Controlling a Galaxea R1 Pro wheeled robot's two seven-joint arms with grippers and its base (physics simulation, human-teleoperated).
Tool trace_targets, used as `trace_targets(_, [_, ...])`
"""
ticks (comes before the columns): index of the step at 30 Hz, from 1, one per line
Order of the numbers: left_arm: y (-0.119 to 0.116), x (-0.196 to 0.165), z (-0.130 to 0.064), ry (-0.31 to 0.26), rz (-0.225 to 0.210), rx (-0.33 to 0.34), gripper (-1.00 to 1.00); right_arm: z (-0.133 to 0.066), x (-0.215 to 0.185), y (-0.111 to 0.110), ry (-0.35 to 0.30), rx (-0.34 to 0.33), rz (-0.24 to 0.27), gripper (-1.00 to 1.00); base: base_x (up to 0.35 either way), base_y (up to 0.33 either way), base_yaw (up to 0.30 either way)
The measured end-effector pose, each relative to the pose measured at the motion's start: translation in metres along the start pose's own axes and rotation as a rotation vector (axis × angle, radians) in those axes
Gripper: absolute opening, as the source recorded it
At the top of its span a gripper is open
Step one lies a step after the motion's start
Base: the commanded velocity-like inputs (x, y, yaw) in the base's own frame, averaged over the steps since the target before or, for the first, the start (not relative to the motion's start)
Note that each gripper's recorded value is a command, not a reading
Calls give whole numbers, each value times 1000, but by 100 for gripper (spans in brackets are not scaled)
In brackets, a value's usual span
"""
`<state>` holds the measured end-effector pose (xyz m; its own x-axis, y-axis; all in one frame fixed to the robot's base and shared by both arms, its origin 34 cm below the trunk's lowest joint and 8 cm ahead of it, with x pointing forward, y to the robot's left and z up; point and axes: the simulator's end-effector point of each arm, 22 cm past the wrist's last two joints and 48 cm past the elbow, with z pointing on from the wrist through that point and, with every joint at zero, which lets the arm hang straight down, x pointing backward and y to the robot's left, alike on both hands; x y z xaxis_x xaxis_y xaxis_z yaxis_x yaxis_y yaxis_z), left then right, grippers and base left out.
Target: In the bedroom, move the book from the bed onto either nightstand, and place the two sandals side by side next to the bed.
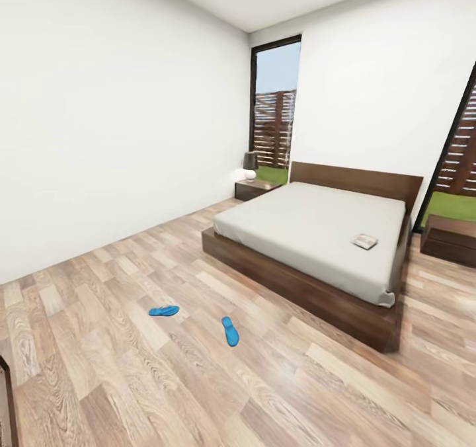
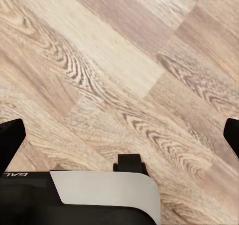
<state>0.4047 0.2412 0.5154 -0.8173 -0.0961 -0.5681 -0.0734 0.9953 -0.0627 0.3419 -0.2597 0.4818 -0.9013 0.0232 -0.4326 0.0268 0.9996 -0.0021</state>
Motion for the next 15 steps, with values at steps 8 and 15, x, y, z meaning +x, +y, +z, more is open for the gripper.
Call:
trace_targets(8, [0,0,0,0,-1,-1,100,0,0,0,1,0,0,100,87,0,261])
trace_targets(15, [0,0,0,0,-1,-1,100,0,0,0,0,0,0,100,76,0,179])
